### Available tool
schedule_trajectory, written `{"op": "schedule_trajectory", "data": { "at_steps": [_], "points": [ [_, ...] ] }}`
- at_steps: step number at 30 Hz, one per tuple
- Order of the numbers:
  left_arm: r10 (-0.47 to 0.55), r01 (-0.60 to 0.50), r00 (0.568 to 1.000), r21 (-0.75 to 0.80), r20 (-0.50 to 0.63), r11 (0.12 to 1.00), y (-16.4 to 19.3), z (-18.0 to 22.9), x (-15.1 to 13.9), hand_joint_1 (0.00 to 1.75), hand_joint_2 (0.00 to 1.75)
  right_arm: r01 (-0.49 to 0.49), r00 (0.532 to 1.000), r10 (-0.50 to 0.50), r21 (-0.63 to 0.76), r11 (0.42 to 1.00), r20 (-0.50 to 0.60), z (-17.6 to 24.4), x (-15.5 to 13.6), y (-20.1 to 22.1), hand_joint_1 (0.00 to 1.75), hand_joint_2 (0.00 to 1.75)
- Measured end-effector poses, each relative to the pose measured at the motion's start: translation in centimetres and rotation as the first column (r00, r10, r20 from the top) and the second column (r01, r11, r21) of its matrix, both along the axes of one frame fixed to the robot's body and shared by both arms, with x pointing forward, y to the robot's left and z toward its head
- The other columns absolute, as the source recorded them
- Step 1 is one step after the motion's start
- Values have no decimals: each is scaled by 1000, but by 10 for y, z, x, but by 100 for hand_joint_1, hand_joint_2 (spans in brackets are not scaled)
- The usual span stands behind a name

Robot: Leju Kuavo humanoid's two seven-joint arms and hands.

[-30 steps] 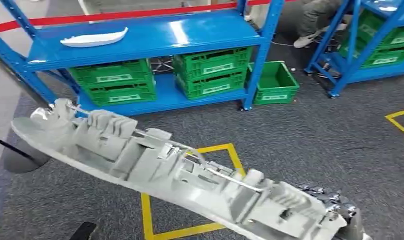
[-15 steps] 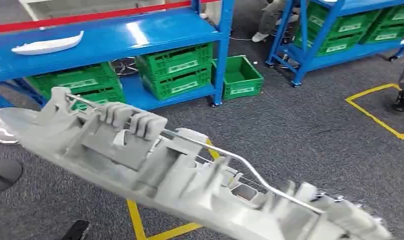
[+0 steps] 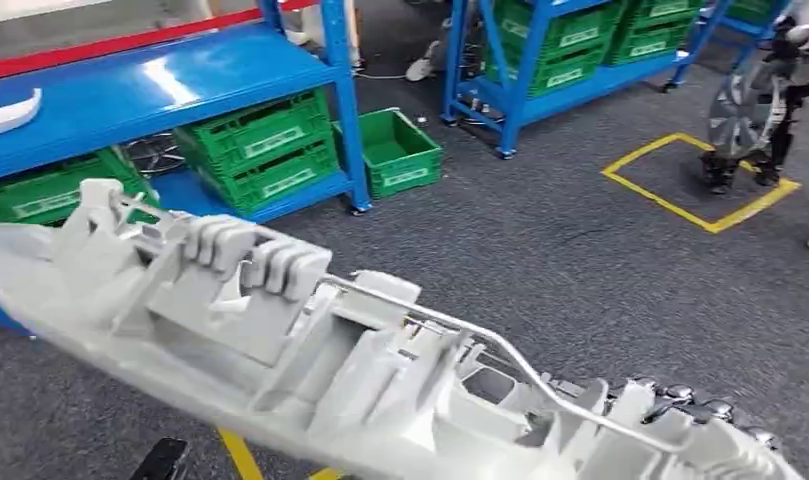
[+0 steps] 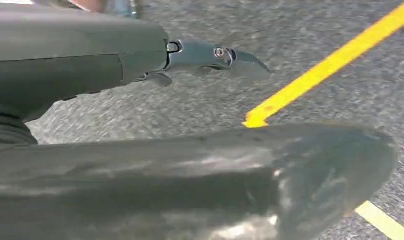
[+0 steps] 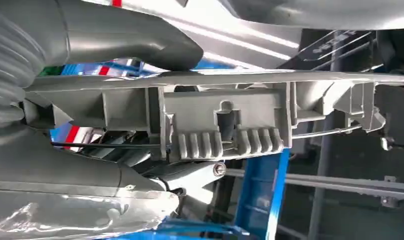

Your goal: Take the parts from the cabinet and place them on the table.

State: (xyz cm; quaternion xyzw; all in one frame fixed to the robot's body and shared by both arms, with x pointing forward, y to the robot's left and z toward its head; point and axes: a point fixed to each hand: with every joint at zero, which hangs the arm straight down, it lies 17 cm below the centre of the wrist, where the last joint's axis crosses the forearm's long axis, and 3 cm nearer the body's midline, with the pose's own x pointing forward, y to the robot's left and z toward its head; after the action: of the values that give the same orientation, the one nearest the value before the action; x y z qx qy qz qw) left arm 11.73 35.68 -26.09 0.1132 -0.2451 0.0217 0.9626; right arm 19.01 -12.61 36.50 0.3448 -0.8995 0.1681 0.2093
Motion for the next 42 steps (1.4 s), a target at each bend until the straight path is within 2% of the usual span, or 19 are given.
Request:
{"op": "schedule_trajectory", "data": {
  "at_steps": [5, 9, 12, 21, 26, 34, 38, 42],
  "points": [
    [-39, 39, 999, -14, 3, 999, -12, -1, 2, 0, 0, 8, 999, -8, -15, 1000, -46, -7, 1, 2, 175, 175],
    [-55, 53, 998, -44, -43, 998, -22, -6, -17, 0, 0, 14, 994, -15, -13, 1000, -110, -15, 4, 2, 175, 175],
    [-60, 57, 997, -68, -49, 996, -32, -7, -20, 0, 0, 5, 990, -8, -19, 1000, -139, -18, 6, 4, 175, 175],
    [16, -17, 1000, -70, -20, 997, -40, -5, -16, 0, 0, -77, 981, 84, 42, 996, -175, -12, 20, 4, 175, 175],
    [38, -40, 998, -38, -53, 998, -29, -8, -34, 0, 0, -109, 972, 121, 70, 992, -202, -20, 22, 6, 175, 175],
    [45, -45, 997, 4, -66, 999, -17, -8, -36, 0, 0, -130, 967, 149, 101, 986, -206, -22, 22, 6, 175, 175],
    [64, -63, 996, 19, -67, 998, -6, -8, -40, 0, 0, -163, 964, 194, 170, 972, -181, -10, 23, 2, 175, 175],
    [56, -57, 996, -13, -67, 998, -10, -8, -39, 0, 0, -210, 952, 246, 194, 958, -181, -7, 21, 2, 175, 175]
  ]
}}
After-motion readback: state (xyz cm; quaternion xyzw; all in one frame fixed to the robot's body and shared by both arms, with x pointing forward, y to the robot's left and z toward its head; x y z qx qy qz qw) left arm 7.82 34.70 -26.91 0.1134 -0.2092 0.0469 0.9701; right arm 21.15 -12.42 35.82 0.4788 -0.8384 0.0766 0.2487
